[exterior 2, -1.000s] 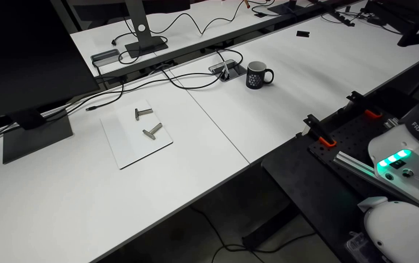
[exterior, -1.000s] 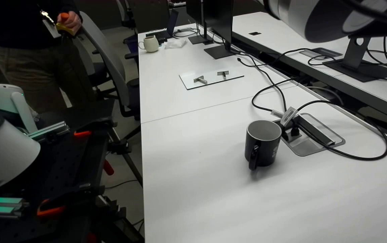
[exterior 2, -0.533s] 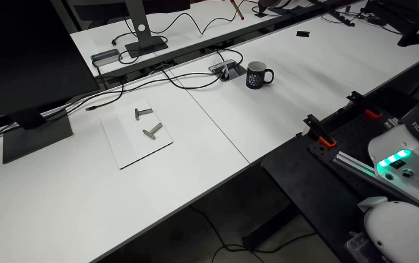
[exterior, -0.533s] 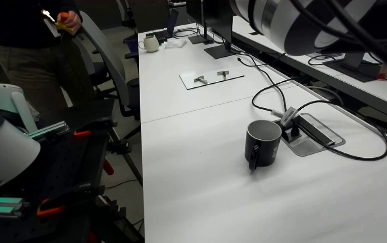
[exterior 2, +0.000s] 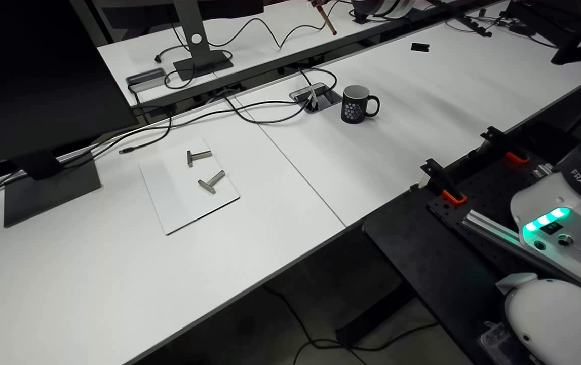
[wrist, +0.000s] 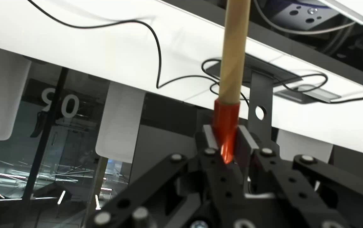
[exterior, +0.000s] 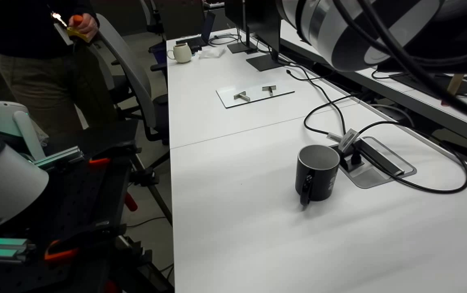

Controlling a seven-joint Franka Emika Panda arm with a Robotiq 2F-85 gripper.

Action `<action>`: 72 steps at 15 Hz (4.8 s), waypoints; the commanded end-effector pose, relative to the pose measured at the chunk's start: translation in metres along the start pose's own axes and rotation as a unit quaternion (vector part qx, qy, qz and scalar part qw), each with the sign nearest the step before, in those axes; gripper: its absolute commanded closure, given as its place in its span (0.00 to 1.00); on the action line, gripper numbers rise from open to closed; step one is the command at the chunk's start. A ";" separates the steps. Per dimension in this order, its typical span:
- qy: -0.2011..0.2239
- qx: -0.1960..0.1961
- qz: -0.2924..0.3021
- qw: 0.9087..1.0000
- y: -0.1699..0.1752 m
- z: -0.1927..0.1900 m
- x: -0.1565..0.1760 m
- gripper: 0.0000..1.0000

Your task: Pick up the miniature baseball bat from the table and put it inside the black mug

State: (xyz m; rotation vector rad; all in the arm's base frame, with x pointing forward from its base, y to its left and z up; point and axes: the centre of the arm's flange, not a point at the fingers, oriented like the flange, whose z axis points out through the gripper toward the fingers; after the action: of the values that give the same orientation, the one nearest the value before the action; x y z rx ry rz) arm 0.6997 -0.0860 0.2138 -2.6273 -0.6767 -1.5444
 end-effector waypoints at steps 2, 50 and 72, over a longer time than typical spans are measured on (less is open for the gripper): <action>-0.067 -0.067 -0.039 0.995 -0.029 -0.004 -0.032 0.93; -0.058 -0.137 -0.203 0.968 -0.035 0.016 0.014 0.93; -0.076 -0.056 -0.200 0.975 -0.050 0.062 0.022 0.70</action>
State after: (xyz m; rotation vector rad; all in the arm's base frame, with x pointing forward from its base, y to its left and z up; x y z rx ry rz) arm 0.7414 -0.0191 0.1912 -2.8465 -1.2305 -1.5100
